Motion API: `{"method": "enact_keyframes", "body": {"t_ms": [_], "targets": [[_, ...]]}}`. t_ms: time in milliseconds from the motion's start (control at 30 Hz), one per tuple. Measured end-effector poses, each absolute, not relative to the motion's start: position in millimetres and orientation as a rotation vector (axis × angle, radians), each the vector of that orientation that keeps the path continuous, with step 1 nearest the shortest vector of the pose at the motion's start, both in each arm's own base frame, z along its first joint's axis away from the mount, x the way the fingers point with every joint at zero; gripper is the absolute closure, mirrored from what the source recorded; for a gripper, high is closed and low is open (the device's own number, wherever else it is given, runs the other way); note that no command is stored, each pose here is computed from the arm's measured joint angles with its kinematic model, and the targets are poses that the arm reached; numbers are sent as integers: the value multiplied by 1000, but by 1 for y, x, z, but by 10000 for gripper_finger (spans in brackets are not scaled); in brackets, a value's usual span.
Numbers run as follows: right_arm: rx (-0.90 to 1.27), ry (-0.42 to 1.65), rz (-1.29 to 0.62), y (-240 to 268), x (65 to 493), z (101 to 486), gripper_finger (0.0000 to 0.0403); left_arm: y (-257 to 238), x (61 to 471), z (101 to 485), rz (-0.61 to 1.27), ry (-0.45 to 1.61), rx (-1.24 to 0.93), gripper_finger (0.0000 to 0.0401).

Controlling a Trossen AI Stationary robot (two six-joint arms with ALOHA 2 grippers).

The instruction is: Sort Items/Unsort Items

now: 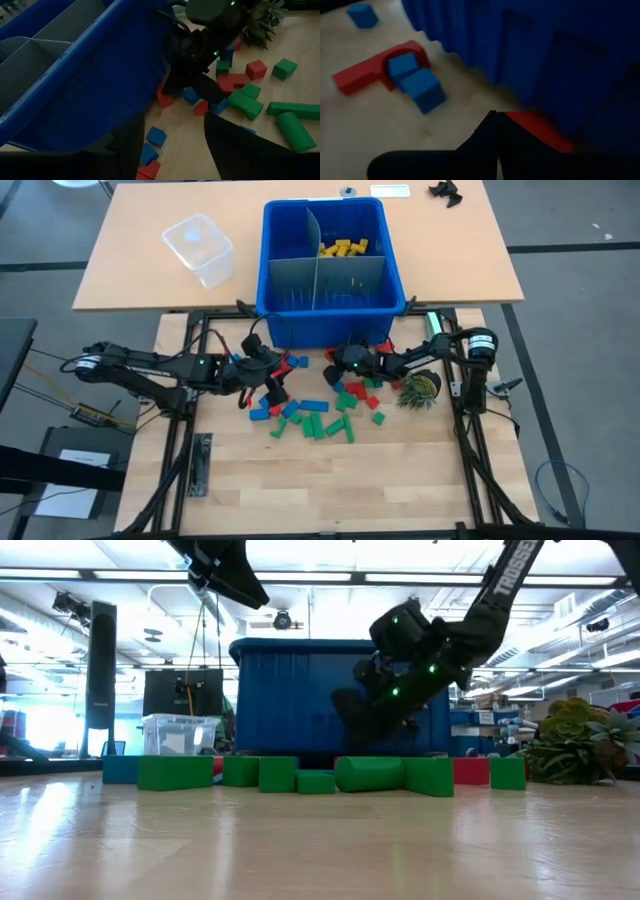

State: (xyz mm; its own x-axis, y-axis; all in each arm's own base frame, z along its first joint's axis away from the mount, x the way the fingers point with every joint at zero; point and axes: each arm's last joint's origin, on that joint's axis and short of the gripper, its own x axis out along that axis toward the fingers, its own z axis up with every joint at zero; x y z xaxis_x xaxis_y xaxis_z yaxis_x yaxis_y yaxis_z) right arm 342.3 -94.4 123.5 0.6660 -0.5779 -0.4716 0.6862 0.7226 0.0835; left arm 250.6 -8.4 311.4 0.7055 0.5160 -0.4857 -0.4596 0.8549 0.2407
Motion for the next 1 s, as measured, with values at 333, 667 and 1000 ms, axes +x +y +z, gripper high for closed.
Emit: {"method": "enact_keyframes", "body": {"t_ms": [333, 667, 1000], "targets": [[280, 473, -715, -103, 342, 110, 401, -8, 250, 311, 543, 574, 106, 187], [323, 507, -485, -72, 351, 112, 401, -8, 250, 311, 544, 574, 105, 187], [292, 529, -109, -26, 355, 125, 401, -8, 250, 311, 543, 572, 104, 188]]}}
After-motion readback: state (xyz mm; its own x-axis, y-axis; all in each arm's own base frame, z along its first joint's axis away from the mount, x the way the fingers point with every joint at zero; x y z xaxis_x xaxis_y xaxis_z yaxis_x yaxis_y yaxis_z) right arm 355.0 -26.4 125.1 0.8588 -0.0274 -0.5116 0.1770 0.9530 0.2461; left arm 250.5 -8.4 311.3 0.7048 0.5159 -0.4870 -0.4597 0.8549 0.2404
